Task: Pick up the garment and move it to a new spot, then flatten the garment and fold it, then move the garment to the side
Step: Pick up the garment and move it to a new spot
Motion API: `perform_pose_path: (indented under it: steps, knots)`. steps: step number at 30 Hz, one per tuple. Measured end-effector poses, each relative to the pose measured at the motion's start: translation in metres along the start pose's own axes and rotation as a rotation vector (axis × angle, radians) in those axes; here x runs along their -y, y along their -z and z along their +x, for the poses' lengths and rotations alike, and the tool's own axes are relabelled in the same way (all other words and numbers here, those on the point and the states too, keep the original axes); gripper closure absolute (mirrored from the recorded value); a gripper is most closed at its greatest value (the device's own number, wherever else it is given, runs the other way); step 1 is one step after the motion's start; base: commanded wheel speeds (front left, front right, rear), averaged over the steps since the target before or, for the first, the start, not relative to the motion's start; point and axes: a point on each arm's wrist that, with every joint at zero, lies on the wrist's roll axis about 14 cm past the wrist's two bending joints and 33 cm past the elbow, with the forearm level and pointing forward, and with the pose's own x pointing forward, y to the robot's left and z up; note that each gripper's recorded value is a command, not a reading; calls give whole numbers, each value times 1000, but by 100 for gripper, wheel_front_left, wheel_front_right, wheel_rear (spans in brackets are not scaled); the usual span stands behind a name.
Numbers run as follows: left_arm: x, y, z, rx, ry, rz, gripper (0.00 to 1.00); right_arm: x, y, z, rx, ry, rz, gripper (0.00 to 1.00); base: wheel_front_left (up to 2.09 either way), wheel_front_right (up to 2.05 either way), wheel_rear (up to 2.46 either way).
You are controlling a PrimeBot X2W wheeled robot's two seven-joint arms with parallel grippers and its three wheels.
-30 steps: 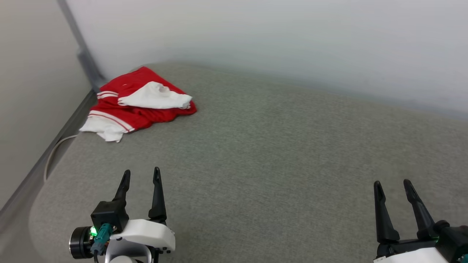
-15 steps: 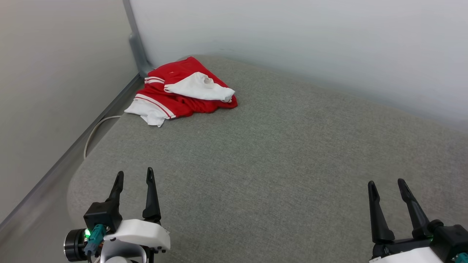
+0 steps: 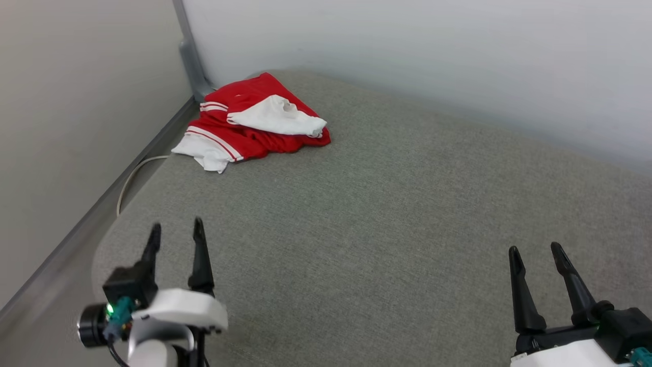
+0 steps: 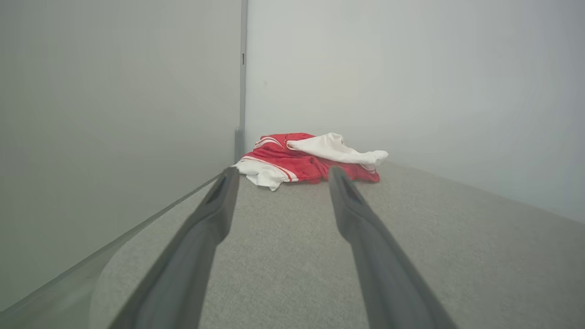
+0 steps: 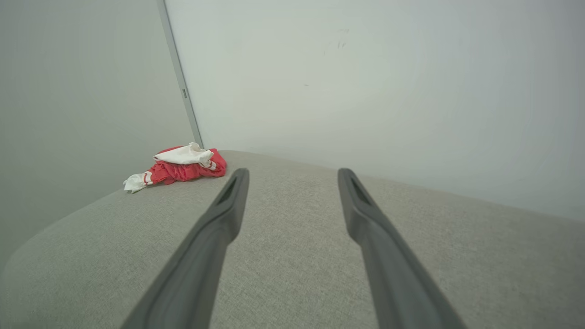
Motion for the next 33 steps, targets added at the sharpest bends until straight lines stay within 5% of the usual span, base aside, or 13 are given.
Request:
perform_pose_path:
  steps: [9, 20, 27, 33]
  knots:
    - [20, -55, 99, 165, 69, 49, 0, 29, -3, 14, 41, 48, -49, 0, 0, 0, 0]
    - [84, -78, 211, 258, 211, 125, 0, 85, 5, 19, 50, 142, -106, 0, 0, 0, 0]
    - [115, -48, 267, 150, 282, 197, 0, 112, 19, 15, 23, 192, -128, 0, 0, 0, 0]
    - [128, 21, 289, -155, 317, 269, 0, 129, 35, 11, -13, 224, -141, 0, 0, 0, 0]
